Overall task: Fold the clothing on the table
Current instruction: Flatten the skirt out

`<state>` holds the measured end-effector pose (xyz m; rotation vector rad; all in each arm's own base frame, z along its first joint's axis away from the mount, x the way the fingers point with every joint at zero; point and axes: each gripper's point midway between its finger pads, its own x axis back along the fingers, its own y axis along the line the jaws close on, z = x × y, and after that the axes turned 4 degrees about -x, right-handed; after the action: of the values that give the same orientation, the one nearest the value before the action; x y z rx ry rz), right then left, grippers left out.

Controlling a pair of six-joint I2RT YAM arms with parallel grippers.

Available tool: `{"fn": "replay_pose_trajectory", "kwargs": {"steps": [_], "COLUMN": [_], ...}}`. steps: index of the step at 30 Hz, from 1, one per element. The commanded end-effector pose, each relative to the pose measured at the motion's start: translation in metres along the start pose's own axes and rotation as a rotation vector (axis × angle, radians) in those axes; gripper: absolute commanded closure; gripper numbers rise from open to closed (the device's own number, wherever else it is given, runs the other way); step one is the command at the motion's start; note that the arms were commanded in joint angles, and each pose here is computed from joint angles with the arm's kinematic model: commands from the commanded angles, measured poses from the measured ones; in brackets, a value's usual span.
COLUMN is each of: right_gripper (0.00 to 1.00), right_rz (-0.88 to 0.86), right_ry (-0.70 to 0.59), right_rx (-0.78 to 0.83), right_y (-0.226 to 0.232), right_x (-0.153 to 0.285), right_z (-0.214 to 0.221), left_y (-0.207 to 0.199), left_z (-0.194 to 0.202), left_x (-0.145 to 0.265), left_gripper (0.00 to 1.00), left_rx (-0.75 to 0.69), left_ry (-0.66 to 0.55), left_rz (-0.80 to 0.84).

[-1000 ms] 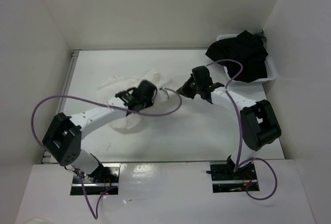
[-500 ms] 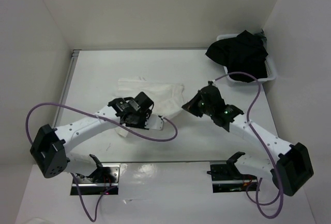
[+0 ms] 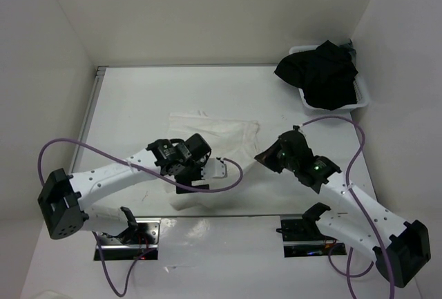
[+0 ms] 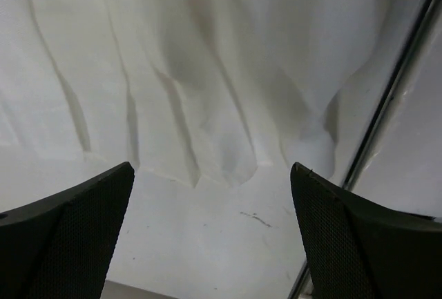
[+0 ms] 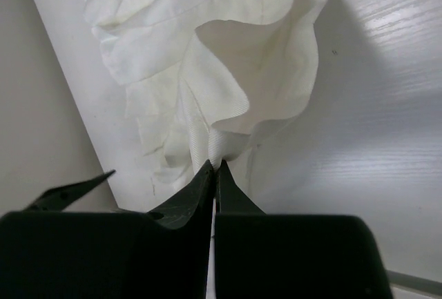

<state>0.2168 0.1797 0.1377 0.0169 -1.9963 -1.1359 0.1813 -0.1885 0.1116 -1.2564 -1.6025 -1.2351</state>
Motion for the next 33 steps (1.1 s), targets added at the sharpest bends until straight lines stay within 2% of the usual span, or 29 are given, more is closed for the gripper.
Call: {"fn": "replay_pose_trajectory", "kwargs": {"steps": [1,3,4,7,10,11,14,16,20,21,22,23,24,25,26,27,30,31,33], "right_gripper": [1.0,1.0,1.0,1.0,1.0,1.0,1.0,1.0,1.0,1.0,1.0,1.0,1.0,1.0,1.0,1.0,1.0,1.0,1.0], "right_rz": [-0.054,-0.081,-0.108,-0.092,-0.059,-0.056,-0.068,-0.066,-0.074,-0.07,-0.062,-0.059,-0.087,-0.104,-0.103,-0.106,-0.131,-0.176,-0.167], "right_ry": [-0.073,-0.091,-0.098,-0.094,-0.101,-0.112,-0.124,-0.136,-0.138,-0.137,-0.135,-0.147,-0.163,-0.181,-0.182,-0.195,-0.185,-0.19,-0.207], "right_rx": [-0.061,-0.078,-0.091,-0.09,-0.073,-0.073,-0.086,-0.087,-0.098,-0.098,-0.088,-0.088,-0.085,-0.069,-0.052,-0.041,0.053,0.076,0.134], "right_y": [0.029,0.045,0.055,0.068,0.071,0.07,0.072,0.074,0.08,0.079,0.081,0.083,0.092,0.104,0.103,0.106,0.129,0.152,0.162], "right_x": [-0.004,-0.006,-0.008,-0.021,-0.027,-0.027,-0.021,-0.019,-0.023,-0.026,-0.03,-0.031,-0.029,-0.034,-0.034,-0.037,-0.05,-0.047,-0.057], "right_z": [-0.018,-0.024,-0.027,-0.031,-0.034,-0.036,-0.038,-0.041,-0.043,-0.043,-0.043,-0.046,-0.052,-0.062,-0.062,-0.068,-0.072,-0.077,-0.084], "left_y": [-0.015,-0.013,-0.005,-0.008,-0.02,-0.029,-0.016,-0.011,-0.005,-0.004,-0.004,0.008,0.02,0.073,0.078,0.114,0.187,0.222,0.259], "left_z": [-0.021,-0.028,-0.041,-0.047,-0.046,-0.034,-0.033,-0.036,-0.028,-0.023,-0.017,-0.023,-0.016,-0.005,0.0,0.013,0.037,0.048,0.053], "left_x": [-0.012,-0.018,-0.018,-0.029,-0.05,-0.067,-0.09,-0.092,-0.111,-0.114,-0.117,-0.112,-0.11,-0.078,-0.075,-0.059,-0.002,0.031,0.073], "left_gripper": [0.0,0.0,0.0,0.0,0.0,0.0,0.0,0.0,0.03,0.09,0.3,0.44,0.67,1.0,1.0,1.0,1.0,1.0,1.0], "left_rx": [0.099,0.108,0.122,0.14,0.17,0.17,0.195,0.196,0.146,0.148,0.151,0.17,0.204,0.242,0.245,0.224,0.175,0.13,0.072], "left_ry": [-0.085,-0.123,-0.178,-0.183,-0.162,-0.111,-0.077,-0.081,-0.036,-0.019,-0.003,-0.019,-0.006,-0.019,0.004,0.017,0.051,0.077,0.103], "left_rz": [0.002,-0.025,-0.056,-0.027,0.03,0.057,-0.014,-0.028,-0.063,-0.06,-0.045,-0.063,-0.081,-0.25,-0.283,-0.379,-0.633,-0.725,-0.821]}}
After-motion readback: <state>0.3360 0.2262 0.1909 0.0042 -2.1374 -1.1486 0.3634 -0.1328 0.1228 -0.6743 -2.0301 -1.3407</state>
